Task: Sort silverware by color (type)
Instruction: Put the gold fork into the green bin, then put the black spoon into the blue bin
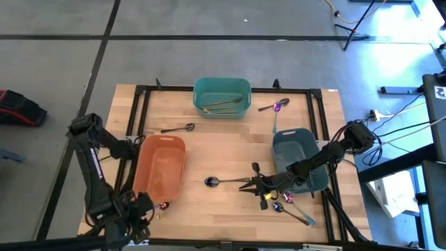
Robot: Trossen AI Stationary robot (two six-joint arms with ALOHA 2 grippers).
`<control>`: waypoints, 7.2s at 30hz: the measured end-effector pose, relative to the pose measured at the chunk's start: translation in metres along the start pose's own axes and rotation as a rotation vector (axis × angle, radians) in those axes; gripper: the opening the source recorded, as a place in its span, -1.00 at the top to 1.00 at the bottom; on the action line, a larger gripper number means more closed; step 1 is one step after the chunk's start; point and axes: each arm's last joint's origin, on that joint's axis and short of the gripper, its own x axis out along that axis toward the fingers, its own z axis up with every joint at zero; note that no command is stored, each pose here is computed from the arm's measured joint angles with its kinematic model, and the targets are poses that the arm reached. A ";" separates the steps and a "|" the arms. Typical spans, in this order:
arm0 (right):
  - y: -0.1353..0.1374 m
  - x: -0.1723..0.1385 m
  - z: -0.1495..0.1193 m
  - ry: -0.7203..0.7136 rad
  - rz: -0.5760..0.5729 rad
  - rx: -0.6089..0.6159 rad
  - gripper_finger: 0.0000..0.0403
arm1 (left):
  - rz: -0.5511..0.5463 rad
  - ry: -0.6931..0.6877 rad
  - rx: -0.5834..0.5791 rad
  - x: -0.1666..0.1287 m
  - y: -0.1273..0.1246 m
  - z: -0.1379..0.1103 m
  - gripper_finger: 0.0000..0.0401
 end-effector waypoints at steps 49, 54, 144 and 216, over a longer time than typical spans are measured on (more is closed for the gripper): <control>0.000 0.000 0.001 -0.010 -0.003 0.002 0.91 | 0.260 0.025 0.163 0.124 0.002 -0.045 0.74; 0.000 0.000 0.001 -0.009 -0.003 0.002 0.91 | 0.255 0.034 0.184 0.123 0.002 -0.045 0.95; -0.103 0.011 0.121 -0.081 -0.537 -0.320 0.99 | 0.601 -0.759 0.557 0.053 -0.029 0.145 0.40; -0.263 0.006 0.127 0.372 -0.270 -0.073 0.22 | 0.358 -1.018 0.007 0.071 0.092 0.144 0.39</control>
